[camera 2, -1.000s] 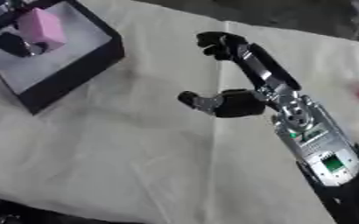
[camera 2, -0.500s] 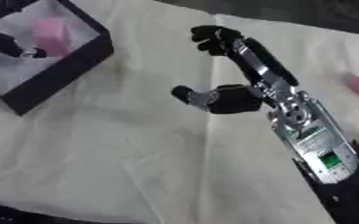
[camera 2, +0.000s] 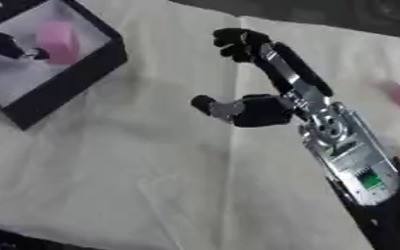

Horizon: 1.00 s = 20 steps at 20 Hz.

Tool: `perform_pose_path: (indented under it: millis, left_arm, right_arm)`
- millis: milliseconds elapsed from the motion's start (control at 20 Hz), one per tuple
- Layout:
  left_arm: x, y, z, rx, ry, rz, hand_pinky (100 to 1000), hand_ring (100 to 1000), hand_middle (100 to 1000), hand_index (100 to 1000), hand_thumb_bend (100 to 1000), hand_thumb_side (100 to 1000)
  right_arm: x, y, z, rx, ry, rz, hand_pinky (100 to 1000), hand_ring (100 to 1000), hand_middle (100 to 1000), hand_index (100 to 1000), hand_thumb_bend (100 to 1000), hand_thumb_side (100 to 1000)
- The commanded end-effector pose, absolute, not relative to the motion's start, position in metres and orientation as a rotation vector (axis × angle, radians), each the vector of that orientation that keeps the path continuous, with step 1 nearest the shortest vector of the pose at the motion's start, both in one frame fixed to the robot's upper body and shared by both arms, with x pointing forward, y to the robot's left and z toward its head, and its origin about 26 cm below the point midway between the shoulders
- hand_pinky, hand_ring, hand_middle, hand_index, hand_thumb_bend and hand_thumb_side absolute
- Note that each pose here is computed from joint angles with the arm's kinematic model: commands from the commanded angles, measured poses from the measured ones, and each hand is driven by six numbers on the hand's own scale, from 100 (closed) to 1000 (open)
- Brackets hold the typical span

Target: Pick up the objects with one hand, pass them to the other hand, and then place them into the box on the other side of the table.

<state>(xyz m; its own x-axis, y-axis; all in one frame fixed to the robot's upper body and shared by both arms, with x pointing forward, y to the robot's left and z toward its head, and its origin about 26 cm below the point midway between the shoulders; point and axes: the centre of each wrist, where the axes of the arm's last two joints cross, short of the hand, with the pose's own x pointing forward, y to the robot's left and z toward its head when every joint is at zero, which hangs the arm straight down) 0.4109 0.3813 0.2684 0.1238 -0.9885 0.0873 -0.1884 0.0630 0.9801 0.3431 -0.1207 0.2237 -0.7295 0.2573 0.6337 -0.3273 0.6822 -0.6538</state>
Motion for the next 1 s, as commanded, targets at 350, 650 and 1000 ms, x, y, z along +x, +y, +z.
perform_pose_path:
  millis: [350, 650, 1000]
  left_arm:
    - [0.38, 0.367, 0.315, 1.333, -1.483, -0.881, 737, 712, 703, 775, 497, 372]
    - [0.362, 0.361, 0.319, 1.281, -1.57, -0.822, 725, 702, 691, 762, 465, 391]
    - [0.35, 0.361, 0.318, 1.218, -1.658, -0.735, 718, 701, 707, 773, 432, 413]
  right_arm:
    - [0.342, -0.133, 0.245, -0.013, -2.202, 1.007, 868, 829, 796, 876, 588, 232]
    - [0.344, -0.149, 0.255, -0.068, -2.192, 0.971, 865, 821, 793, 868, 585, 234]
    - [0.352, -0.18, 0.268, -0.123, -2.105, 0.957, 865, 820, 800, 864, 590, 254]
